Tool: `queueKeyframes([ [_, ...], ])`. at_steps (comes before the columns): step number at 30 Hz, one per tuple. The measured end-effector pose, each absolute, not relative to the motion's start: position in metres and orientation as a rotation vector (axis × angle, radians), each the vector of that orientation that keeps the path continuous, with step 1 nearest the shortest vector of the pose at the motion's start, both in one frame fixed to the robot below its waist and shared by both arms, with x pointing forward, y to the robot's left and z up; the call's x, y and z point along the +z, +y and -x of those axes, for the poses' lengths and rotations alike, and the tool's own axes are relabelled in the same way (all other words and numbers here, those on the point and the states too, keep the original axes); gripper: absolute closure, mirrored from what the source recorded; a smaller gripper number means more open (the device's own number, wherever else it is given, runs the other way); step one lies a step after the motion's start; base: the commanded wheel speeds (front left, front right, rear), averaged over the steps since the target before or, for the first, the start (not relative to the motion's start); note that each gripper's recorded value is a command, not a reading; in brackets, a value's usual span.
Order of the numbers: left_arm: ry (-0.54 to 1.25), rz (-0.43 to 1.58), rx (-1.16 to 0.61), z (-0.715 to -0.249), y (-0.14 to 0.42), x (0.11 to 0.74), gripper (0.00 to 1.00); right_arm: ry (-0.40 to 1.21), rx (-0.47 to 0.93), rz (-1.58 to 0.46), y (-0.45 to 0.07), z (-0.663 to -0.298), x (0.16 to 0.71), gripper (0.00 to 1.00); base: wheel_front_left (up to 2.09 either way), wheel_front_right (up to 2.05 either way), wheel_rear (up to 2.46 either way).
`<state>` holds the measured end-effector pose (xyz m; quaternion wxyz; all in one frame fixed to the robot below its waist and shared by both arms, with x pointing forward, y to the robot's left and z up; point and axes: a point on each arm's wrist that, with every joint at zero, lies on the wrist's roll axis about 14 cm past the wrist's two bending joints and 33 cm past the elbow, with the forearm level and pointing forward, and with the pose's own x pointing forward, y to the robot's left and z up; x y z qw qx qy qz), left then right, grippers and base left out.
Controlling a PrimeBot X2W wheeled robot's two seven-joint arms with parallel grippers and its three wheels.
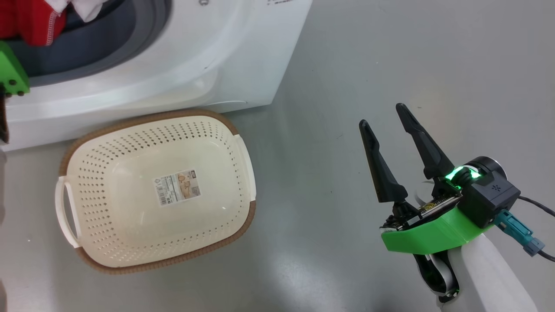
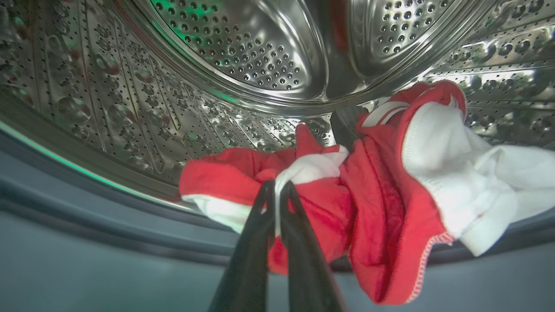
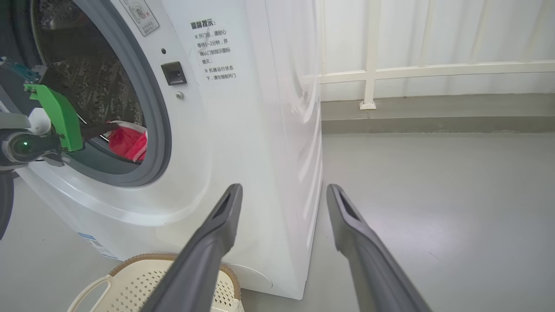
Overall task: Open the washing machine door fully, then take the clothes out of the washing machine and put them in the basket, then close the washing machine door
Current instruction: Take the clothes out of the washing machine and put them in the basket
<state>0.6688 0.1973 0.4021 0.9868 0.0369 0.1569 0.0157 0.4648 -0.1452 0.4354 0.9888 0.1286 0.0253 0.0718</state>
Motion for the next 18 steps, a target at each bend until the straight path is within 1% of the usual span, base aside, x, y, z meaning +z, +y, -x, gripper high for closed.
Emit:
queueKeyframes([
  [6,0.219,-0.041,-0.002,-0.671,0.194,0.426,1.0,0.039,0.156,-0.261,-0.141,-0.467,0.439,0.0,0.0,0.0,0.0],
  [11,0.175,-0.038,-0.008,-0.664,0.196,0.435,1.0,0.025,0.151,-0.256,-0.143,-0.469,0.444,0.0,0.0,0.0,0.0],
  [15,0.047,-0.01,-0.009,-0.661,0.195,0.469,1.0,0.013,0.159,-0.26,-0.14,-0.47,0.447,0.0,0.0,0.0,0.0],
  [18,-0.011,0.019,-0.005,-0.648,0.193,0.482,1.0,0.001,0.167,-0.246,-0.138,-0.47,0.452,0.0,0.0,0.0,0.0],
])
